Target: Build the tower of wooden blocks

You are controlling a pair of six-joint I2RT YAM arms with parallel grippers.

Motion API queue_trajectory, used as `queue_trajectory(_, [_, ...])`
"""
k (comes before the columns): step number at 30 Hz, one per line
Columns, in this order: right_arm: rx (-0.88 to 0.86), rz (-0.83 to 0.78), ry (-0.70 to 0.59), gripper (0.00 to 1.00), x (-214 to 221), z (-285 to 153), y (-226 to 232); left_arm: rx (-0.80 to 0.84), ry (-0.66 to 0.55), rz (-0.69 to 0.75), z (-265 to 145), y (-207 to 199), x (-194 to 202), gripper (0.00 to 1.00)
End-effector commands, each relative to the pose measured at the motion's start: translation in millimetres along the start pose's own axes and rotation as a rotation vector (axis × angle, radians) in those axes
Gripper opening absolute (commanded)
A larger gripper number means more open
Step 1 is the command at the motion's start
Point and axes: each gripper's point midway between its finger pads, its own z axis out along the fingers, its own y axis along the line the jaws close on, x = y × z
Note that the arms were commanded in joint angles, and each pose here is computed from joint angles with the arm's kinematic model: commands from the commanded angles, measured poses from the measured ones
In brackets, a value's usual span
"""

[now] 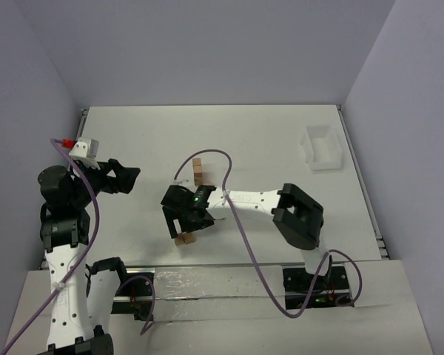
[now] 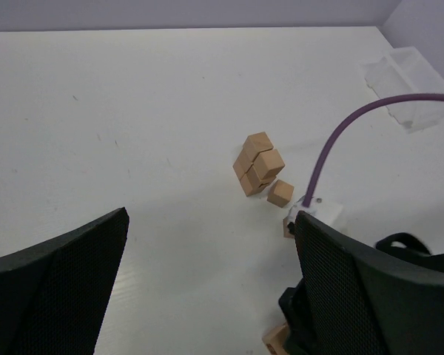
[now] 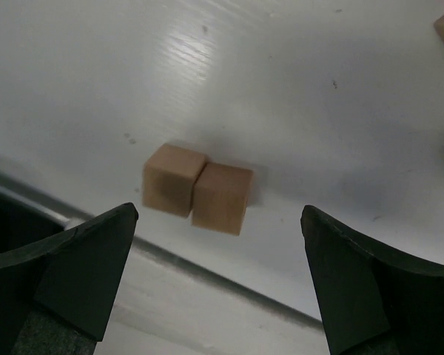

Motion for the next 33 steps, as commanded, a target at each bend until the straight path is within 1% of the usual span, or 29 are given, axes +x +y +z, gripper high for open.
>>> queue_trajectory(1, [0.106, 0.018, -0.008, 1.0, -2, 11, -11, -0.026, -0.014, 0.035, -4, 4, 0, 0.99])
queue_trajectory(7, [0.105, -0.002, -0.02, 1.0, -2, 12, -4, -0.026, -0.006, 0.042, -6, 5, 11, 0.99])
queue_trajectory(12, [0.097, -0.002, -0.028, 1.0, -4, 10, -2, -0.021, -0.01, 0.037, -5, 5, 12, 0.99])
queue_trajectory(16, [0.086, 0.008, -0.084, 1.0, -16, -6, -3, -0.018, -0.009, 0.039, -4, 5, 12, 0.99])
queue_trajectory(20, [0.034, 0.029, -0.161, 1.0, -30, -36, 2, -0.017, -0.011, 0.034, -3, 5, 12, 0.99])
queue_trajectory(24, [-0.013, 0.045, -0.203, 1.0, -39, -58, 8, -0.015, -0.011, 0.021, -1, 5, 11, 0.99])
queue_trajectory(26, [-0.025, 0.048, -0.194, 1.0, -36, -59, 10, -0.016, -0.009, 0.015, 0, 6, 11, 0.99])
queue_trajectory(33, [0.001, 0.063, -0.058, 1.0, -9, -25, 11, -0.021, -0.009, 0.019, -1, 7, 7, 0.99])
